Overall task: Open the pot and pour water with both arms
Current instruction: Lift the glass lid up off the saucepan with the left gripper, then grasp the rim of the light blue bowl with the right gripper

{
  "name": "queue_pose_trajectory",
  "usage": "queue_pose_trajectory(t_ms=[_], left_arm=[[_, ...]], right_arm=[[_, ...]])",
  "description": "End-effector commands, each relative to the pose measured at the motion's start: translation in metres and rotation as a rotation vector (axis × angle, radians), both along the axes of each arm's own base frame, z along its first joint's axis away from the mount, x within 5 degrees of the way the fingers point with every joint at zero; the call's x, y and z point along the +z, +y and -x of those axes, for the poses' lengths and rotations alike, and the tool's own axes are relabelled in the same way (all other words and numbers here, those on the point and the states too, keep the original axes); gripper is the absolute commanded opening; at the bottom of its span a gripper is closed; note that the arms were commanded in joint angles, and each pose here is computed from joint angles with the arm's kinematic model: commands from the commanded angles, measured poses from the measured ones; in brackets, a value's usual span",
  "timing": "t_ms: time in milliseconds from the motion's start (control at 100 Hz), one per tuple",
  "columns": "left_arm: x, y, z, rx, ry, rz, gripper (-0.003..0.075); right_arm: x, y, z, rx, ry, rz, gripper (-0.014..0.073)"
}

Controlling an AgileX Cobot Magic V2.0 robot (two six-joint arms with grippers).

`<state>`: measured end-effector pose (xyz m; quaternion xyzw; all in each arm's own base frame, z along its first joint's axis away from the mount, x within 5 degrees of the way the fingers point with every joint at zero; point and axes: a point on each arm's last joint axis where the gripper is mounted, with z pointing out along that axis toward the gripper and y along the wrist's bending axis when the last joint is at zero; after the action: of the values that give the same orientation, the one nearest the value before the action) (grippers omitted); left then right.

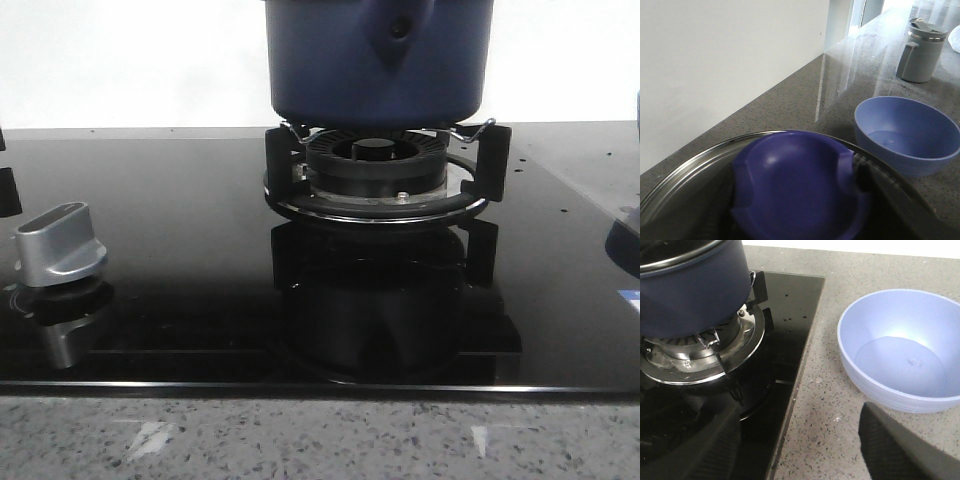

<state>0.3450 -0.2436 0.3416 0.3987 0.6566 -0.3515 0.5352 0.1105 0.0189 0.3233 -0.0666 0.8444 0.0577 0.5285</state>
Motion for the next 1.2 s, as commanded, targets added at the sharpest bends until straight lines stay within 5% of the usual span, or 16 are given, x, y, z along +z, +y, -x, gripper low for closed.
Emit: queue_pose_trajectory(t_ms=[0, 380, 850, 1190], left_arm=[[0.045, 0.005, 0.016, -0.012, -0.06, 0.116, 0.0242], [0.102, 0.049, 0.038, 0.067, -0.2, 0.178, 0.0242], [0.139, 0.136, 0.04, 0.238, -0.325, 0.189, 0.0242], [0.14, 0.144, 0.039, 0.259, -0.33, 0.186, 0.0242]], right_arm=[[0.016, 0.0, -0.003, -0.011, -0.084, -0.012, 0.0455], [0.035, -0.016, -0.027, -0.146, 0.01, 0.0, 0.0455], [0.05, -0.079, -0.132, -0.411, 0.302, -0.068, 0.0455], [0.01, -0.115, -0.176, -0.476, 0.526, -0.1, 0.0455]])
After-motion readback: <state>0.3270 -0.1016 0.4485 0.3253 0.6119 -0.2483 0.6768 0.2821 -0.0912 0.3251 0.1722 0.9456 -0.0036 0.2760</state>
